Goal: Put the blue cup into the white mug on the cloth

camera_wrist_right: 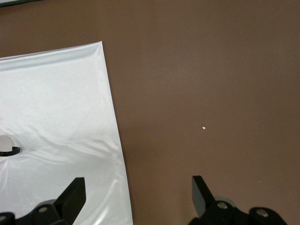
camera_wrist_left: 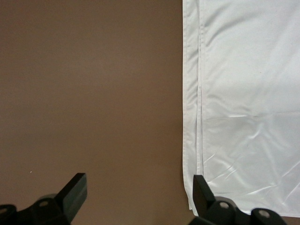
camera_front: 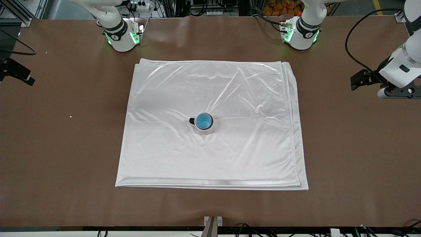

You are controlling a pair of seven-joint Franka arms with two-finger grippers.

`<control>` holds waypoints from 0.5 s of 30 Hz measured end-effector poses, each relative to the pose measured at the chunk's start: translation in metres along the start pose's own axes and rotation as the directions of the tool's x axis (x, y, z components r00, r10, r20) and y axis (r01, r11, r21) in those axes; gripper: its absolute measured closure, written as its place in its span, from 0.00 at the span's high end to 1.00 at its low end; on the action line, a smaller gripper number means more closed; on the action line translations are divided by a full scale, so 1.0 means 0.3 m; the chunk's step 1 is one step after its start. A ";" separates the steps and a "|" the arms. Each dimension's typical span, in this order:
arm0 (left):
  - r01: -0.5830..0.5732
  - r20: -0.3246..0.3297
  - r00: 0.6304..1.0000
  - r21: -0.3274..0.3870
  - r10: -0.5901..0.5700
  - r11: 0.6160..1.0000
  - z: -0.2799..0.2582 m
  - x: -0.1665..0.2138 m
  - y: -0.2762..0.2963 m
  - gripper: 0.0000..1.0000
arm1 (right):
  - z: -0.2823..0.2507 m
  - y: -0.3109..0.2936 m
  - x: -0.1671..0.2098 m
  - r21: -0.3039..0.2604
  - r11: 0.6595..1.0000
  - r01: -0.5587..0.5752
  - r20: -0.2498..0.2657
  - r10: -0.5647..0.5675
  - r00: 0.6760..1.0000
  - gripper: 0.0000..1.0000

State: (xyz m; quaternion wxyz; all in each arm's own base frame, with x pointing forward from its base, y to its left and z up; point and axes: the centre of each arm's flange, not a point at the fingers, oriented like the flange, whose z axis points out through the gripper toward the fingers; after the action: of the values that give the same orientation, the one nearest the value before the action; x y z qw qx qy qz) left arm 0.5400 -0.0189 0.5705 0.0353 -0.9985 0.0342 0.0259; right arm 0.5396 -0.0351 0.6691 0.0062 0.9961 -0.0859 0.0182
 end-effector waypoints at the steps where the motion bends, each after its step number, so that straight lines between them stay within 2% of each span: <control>1: -0.002 0.000 1.000 0.000 0.002 1.000 0.000 0.000 0.000 1.00 | 0.000 0.000 0.000 0.000 1.000 0.000 0.000 0.000 1.000 1.00; 15: -0.009 0.004 1.000 0.000 0.009 1.000 0.008 0.002 0.011 1.00 | 0.000 0.005 0.001 0.000 1.000 -0.003 0.000 0.003 1.000 1.00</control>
State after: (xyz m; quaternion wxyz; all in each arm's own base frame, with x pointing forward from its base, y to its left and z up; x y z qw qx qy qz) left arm 0.5403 -0.0220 0.5680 0.0353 -0.9982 0.0388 0.0281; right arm 0.5395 -0.0367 0.6691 0.0062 0.9960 -0.0875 0.0183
